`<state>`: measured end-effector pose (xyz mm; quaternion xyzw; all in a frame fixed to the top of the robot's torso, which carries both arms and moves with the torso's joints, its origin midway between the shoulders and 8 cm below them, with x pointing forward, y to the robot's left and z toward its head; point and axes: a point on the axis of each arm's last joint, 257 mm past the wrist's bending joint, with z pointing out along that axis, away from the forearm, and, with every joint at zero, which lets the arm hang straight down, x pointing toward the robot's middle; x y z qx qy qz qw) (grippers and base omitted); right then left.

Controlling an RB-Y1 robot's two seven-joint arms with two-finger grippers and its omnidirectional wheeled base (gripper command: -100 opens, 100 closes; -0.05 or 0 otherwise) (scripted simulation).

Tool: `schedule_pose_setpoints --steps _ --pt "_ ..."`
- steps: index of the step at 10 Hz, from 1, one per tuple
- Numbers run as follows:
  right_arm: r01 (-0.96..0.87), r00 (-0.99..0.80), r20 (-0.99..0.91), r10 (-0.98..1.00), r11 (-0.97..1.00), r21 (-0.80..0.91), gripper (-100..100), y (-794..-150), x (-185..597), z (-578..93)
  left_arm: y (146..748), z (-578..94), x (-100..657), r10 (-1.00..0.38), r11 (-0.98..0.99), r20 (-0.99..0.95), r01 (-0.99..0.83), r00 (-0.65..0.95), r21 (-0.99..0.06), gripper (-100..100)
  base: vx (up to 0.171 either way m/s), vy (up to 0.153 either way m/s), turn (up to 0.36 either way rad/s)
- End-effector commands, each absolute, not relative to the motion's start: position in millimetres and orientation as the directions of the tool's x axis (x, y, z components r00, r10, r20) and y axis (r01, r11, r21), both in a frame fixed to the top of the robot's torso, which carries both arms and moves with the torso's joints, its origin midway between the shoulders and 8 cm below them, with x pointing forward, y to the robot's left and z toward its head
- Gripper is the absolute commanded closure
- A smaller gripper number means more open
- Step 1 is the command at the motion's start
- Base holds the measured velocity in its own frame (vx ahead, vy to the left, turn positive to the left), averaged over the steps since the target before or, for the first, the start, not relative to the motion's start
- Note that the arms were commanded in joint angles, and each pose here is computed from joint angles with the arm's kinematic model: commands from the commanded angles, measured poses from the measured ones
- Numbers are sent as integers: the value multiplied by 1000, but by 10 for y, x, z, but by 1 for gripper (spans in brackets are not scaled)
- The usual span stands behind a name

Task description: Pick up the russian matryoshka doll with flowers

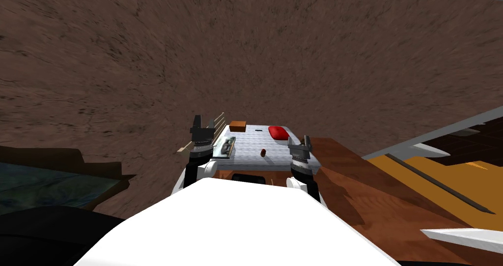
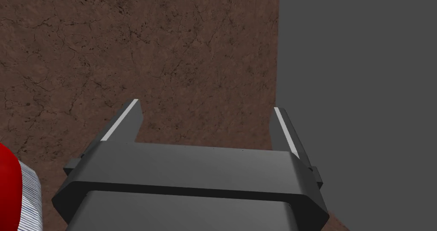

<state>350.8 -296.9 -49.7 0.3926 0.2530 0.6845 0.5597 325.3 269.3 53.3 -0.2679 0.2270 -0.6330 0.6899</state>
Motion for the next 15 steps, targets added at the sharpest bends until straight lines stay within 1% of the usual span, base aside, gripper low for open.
schedule_pose_setpoints --steps 1,2,3,4,5,6,7,8,9,10,11,12,13,14,15 --pt "-552 -62 292 954 -277 787 -100 -3049 3536 -603 2693 533 3253 -995 55 26 752 96 -657 0 43 58 19" --pt "-517 -50 344 938 -319 795 -100 -3147 3556 -816 2693 533 3253 -995 55 26 752 96 -657 0 53 60 54" --pt "-518 -50 358 932 -331 789 -100 -3168 3554 -818 2693 533 3253 -995 55 26 752 96 -657 0 45 54 17" --pt "-484 -33 411 911 -374 791 -100 -3268 3565 -1043 2693 533 3253 -995 55 26 752 96 -657 0 46 73 55" --pt "-486 -32 426 904 -387 784 -100 -3291 3562 -1046 2693 533 3253 -995 55 26 752 96 -657 0 43 58 18" --pt "-456 -13 474 880 -427 781 -100 -3380 3563 -1257 2693 533 3253 -995 55 26 752 96 -657 0 60 80 59" --pt "-456 -9 494 870 -443 772 -100 -3413 3560 -1288 2693 533 3253 -995 55 26 752 96 -657 0 54 60 15" --pt "-424 18 542 840 -484 765 -100 -3506 3551 -1533 2693 533 3253 -995 55 26 752 96 -657 0 59 69 57" --pt "-428 20 560 828 -499 754 -100 -3534 3546 -1540 2693 533 3253 -995 55 26 752 96 -657 0 50 61 24" --pt "-401 49 604 796 -538 741 -100 -3618 3527 -1778 2693 533 3253 -995 55 26 752 96 -657 0 57 72 46" --pt "-404 53 623 781 -553 728 -100 -3651 3520 -1801 2693 533 3253 -995 55 26 752 96 -657 0 44 55 25" --pt "-380 86 665 742 -592 710 -100 -3733 3490 -2049 2693 533 3253 -995 55 26 752 96 -657 0 55 66 70" --pt "-385 90 681 726 -605 696 -100 -3762 3482 -2068 2693 533 3253 -995 55 26 752 96 -657 0 43 56 22" --pt "-364 126 718 685 -641 675 -100 -3837 3442 -2322 2693 533 3253 -995 55 26 752 96 -657 0 43 64 46" --pt "-371 129 734 667 -654 659 -100 -3866 3433 -2339 2693 533 3253 -995 55 26 752 96 -657 0 46 52 29"
